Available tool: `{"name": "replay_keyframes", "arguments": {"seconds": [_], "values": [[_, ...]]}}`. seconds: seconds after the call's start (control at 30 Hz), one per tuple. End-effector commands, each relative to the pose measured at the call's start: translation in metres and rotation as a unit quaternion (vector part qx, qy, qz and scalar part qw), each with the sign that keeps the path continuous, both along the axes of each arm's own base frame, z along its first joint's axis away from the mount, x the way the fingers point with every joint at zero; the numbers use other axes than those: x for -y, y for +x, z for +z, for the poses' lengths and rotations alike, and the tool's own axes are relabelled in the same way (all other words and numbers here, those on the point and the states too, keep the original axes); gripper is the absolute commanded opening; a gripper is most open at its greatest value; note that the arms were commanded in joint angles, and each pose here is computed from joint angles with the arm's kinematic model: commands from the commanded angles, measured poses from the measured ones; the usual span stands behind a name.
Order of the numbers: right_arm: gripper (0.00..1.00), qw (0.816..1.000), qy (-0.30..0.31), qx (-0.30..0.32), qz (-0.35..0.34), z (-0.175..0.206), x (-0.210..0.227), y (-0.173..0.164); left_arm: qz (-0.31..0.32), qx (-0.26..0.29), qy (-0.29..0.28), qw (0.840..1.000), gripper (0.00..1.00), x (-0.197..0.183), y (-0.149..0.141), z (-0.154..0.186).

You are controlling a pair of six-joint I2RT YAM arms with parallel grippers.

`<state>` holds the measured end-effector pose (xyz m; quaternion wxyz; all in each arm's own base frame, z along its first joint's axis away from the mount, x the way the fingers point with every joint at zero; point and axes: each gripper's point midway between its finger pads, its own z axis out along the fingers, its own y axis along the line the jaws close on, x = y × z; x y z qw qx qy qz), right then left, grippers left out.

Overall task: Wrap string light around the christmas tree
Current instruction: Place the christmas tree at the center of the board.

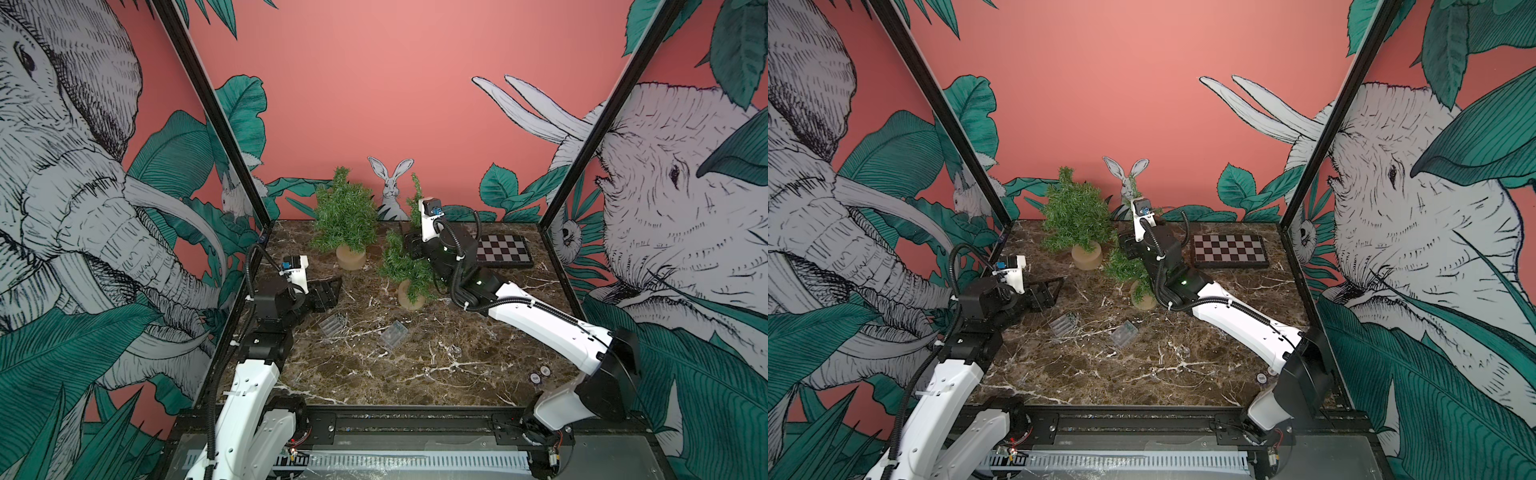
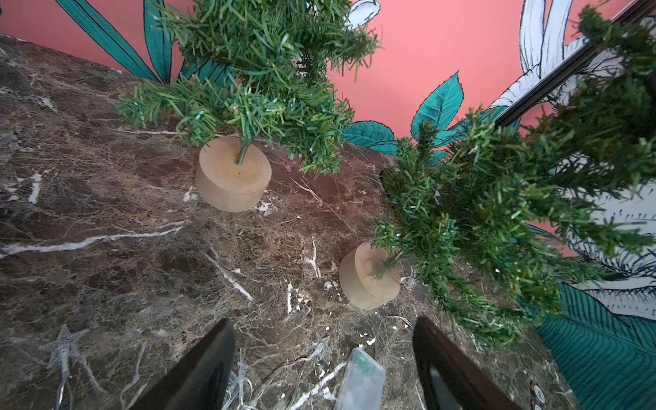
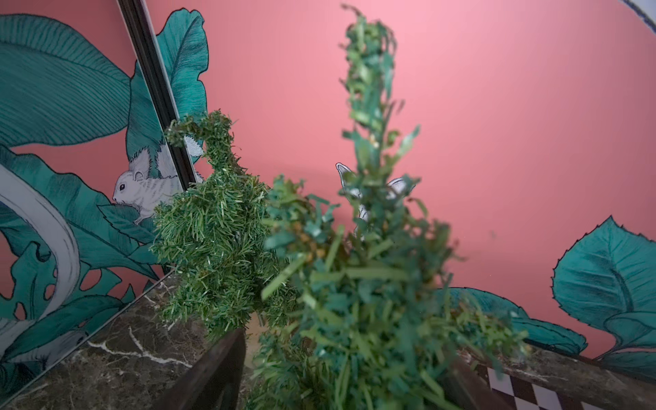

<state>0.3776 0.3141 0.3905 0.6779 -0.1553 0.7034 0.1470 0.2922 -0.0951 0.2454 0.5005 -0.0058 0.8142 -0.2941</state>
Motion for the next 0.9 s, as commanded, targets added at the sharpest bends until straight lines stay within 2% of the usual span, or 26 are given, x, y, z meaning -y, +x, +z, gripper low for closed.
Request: {"name": "replay_keyframes", "arguments": {"seconds": [0.0,0.2,0.4,0.53,0.67,0.73,0.8,0.87], "values": [[0.86,0.998,0.035,0.049,-0.002,0.056,0.02,-0.016,-0.001,0.0,0.001,1.0,0.81,0.0,0.0,-0.002],[0.96,0.998,0.005,0.059,0.013,0.072,0.044,-0.045,0.004,-0.018,0.01,1.0,0.81,-0.002,0.002,-0.008],[0.94,0.996,-0.022,0.038,0.073,0.071,0.069,-0.095,0.004,-0.035,0.015,0.999,0.81,-0.003,0.002,-0.013],[0.94,0.98,-0.079,0.007,0.185,0.024,0.057,-0.134,0.021,-0.046,0.019,0.999,0.8,-0.008,0.004,-0.017],[0.9,0.935,-0.155,-0.012,0.32,-0.046,0.037,-0.182,0.019,-0.052,0.021,0.998,0.8,-0.008,0.004,-0.018],[0.87,0.918,-0.185,-0.008,0.35,-0.076,0.034,-0.193,0.016,-0.051,0.021,0.998,0.8,-0.007,0.003,-0.018],[0.83,0.921,-0.2,-0.017,0.332,-0.103,0.037,-0.186,0.017,-0.05,0.023,0.998,0.8,-0.007,0.004,-0.019],[0.79,0.939,-0.19,-0.031,0.286,-0.12,0.042,-0.171,0.025,-0.054,0.025,0.998,0.8,-0.01,0.004,-0.022]]}}
